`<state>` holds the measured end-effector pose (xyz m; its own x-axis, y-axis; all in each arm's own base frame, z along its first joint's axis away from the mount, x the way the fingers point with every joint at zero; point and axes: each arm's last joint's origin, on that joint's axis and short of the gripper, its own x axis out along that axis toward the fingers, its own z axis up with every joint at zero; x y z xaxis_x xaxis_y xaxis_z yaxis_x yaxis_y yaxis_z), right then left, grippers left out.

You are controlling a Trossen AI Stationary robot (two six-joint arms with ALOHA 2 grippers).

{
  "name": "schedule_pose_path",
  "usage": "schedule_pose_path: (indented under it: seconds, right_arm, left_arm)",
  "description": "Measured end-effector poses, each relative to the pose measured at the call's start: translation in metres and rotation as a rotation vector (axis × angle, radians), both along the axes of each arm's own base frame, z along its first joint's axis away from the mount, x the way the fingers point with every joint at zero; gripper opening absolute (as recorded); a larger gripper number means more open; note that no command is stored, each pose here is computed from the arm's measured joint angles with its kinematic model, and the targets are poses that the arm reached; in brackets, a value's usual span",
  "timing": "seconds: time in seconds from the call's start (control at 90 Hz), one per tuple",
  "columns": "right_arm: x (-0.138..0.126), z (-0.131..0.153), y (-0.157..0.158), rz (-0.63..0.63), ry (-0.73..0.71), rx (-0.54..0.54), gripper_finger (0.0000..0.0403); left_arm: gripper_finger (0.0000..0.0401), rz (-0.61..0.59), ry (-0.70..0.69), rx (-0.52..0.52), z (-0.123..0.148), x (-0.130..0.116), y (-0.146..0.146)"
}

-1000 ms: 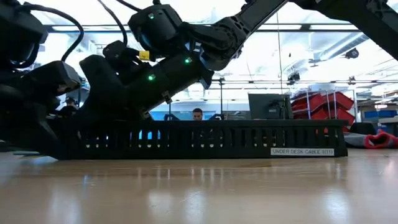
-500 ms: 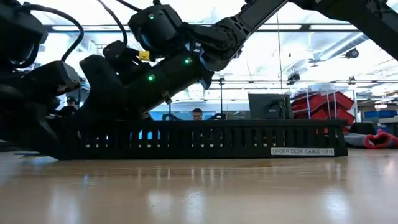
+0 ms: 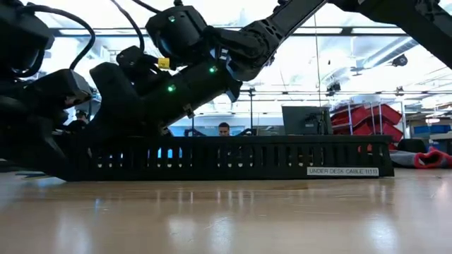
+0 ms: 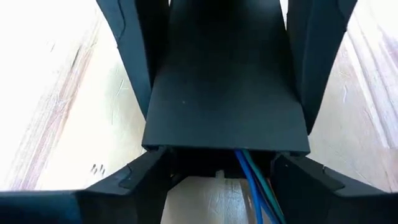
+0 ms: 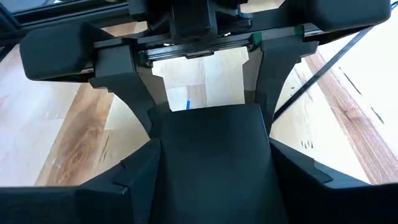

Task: Ziptie cables
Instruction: Close the black cable duct

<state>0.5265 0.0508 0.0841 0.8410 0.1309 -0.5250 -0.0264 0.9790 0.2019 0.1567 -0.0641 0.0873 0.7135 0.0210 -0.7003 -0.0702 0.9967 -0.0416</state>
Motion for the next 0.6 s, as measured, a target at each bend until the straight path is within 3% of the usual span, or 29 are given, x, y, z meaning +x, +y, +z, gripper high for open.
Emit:
schedule_pose_path:
  seconds: [0.122, 0.344, 0.467, 0.6]
  right_arm:
    - [0.000, 0.000, 0.000, -0.003, 0.001, 0.003, 0.0225]
    - [0.005, 0.012, 0.000, -0.020, -0.033, 0.016, 0.0285]
    - [0.001, 0.041, 0.001, 0.005, 0.036, 0.021, 0.0306]
    - [-0.013, 0.087, 0.006, 0.014, 0.076, -0.084, 0.0305]
  left_arm:
    - [0.0226, -0.001, 0.000, 0.002, 0.000, 0.000, 0.000]
    - [0.0250, -0.008, -0.031, -0.009, 0.007, 0.000, 0.000]
    - [0.0261, -0.004, -0.044, -0.034, 0.014, -0.003, 0.002]
    - [0.0264, -0.007, -0.023, -0.084, 0.026, -0.008, 0.002]
